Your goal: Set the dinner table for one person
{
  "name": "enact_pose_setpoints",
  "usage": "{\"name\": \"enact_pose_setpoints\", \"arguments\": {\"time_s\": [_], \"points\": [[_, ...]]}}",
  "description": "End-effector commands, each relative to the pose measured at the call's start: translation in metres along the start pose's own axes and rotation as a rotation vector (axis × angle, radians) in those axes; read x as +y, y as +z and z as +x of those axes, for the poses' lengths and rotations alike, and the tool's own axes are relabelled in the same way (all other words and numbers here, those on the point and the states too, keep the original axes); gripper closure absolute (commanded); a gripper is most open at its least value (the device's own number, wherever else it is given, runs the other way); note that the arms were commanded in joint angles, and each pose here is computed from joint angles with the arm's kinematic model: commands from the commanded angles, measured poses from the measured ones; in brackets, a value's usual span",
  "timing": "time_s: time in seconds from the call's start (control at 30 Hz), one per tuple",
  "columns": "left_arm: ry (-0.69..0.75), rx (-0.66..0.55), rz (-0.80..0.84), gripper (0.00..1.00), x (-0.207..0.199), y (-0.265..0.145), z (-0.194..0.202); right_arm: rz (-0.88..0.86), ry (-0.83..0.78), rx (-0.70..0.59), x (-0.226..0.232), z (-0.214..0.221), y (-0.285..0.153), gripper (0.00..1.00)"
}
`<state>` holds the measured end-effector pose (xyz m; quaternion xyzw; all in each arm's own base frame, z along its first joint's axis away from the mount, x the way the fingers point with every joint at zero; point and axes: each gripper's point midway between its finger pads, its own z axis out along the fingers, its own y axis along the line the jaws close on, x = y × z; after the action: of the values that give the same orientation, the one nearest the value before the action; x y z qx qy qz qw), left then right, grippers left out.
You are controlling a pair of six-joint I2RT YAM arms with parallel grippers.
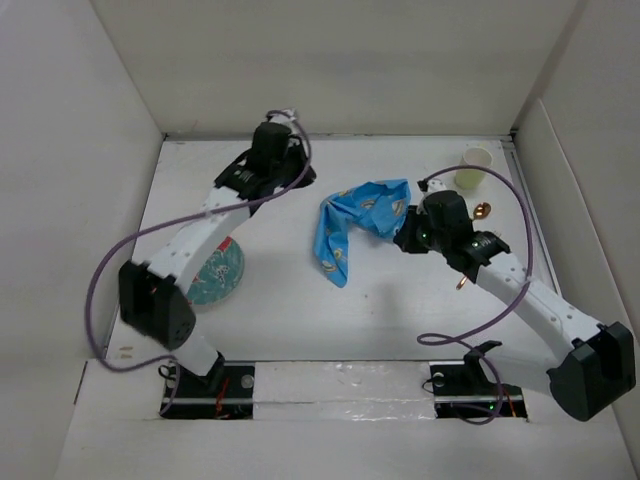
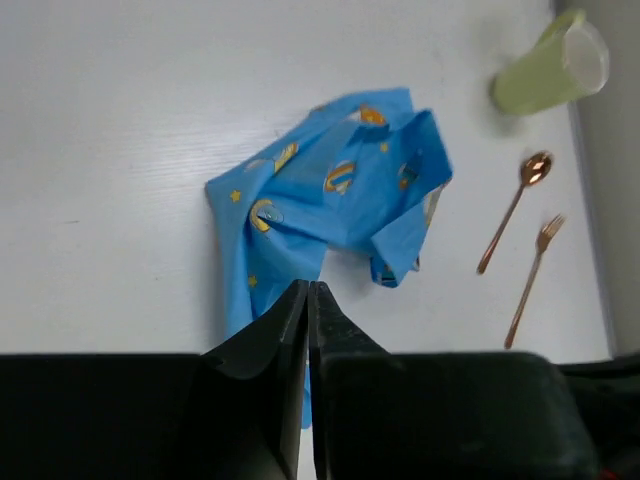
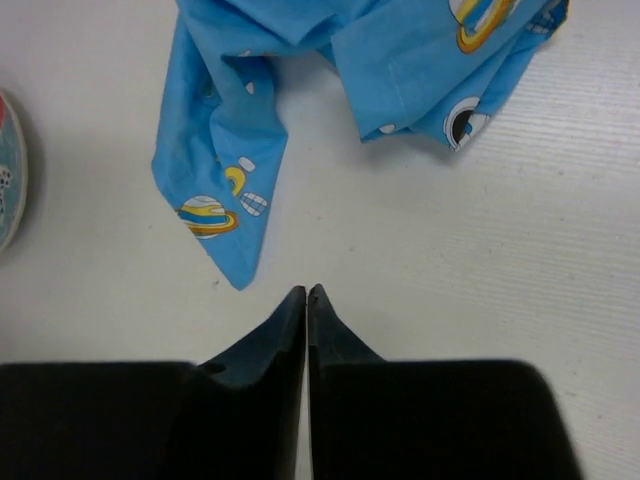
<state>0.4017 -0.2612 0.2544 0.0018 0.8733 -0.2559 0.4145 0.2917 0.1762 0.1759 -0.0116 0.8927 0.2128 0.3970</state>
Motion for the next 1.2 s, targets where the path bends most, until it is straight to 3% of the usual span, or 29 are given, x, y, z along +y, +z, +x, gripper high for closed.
{"name": "enact_pose_setpoints", "arguments": {"time_s": [0.0, 0.03, 0.07, 0.1, 0.13, 0.23, 0.3, 0.33, 0.4, 0.43, 0.53, 0.63, 0.83, 1.17], "points": [[-0.017, -0.114, 0.043, 1.0, -0.005, -0.05, 0.0, 0.072, -0.001, 0.017, -0.012, 0.004, 0.018, 0.85], [-0.016, -0.06, 0.031, 1.0, -0.001, -0.048, 0.022, 0.095, 0.003, 0.045, -0.017, 0.01, 0.027, 0.63], [-0.018, -0.001, 0.015, 0.97, 0.003, -0.047, 0.045, 0.102, 0.006, 0.041, -0.018, 0.009, 0.03, 0.53], [-0.022, 0.087, 0.029, 0.92, 0.006, -0.045, 0.083, 0.117, 0.01, 0.042, -0.02, 0.009, 0.033, 0.46], [-0.062, 0.125, 0.037, 0.75, 0.006, -0.046, 0.101, 0.122, 0.013, 0.039, -0.019, 0.004, 0.036, 0.39], [-0.093, 0.185, 0.07, 0.57, 0.002, -0.053, 0.15, 0.117, 0.012, 0.0, -0.013, -0.019, 0.037, 0.32], [-0.106, 0.211, 0.046, 0.51, 0.001, -0.051, 0.172, 0.133, 0.004, -0.001, -0.013, -0.026, 0.042, 0.32], [-0.079, 0.24, 0.054, 0.51, -0.01, -0.051, 0.188, 0.139, 0.003, -0.011, -0.009, -0.037, 0.041, 0.37], [-0.048, 0.234, -0.014, 0.51, -0.01, -0.043, 0.202, 0.187, -0.003, 0.025, -0.015, -0.037, 0.055, 0.57], [-0.027, 0.232, -0.019, 0.51, -0.015, -0.041, 0.208, 0.205, -0.008, 0.035, -0.018, -0.037, 0.058, 0.78], [0.045, 0.218, -0.028, 0.51, -0.031, -0.034, 0.226, 0.24, -0.02, 0.045, -0.021, -0.043, 0.075, 1.0], [0.119, 0.227, -0.026, 0.51, -0.042, -0.022, 0.24, 0.249, 0.0, 0.026, -0.025, -0.057, 0.073, 1.0], [0.239, 0.204, -0.137, 0.52, -0.031, 0.009, 0.243, 0.175, 0.015, -0.025, -0.019, -0.069, 0.046, 0.84], [0.301, 0.272, -0.238, 0.64, -0.009, 0.037, 0.256, 0.147, 0.028, -0.065, -0.032, -0.066, 0.014, 0.81]]}}
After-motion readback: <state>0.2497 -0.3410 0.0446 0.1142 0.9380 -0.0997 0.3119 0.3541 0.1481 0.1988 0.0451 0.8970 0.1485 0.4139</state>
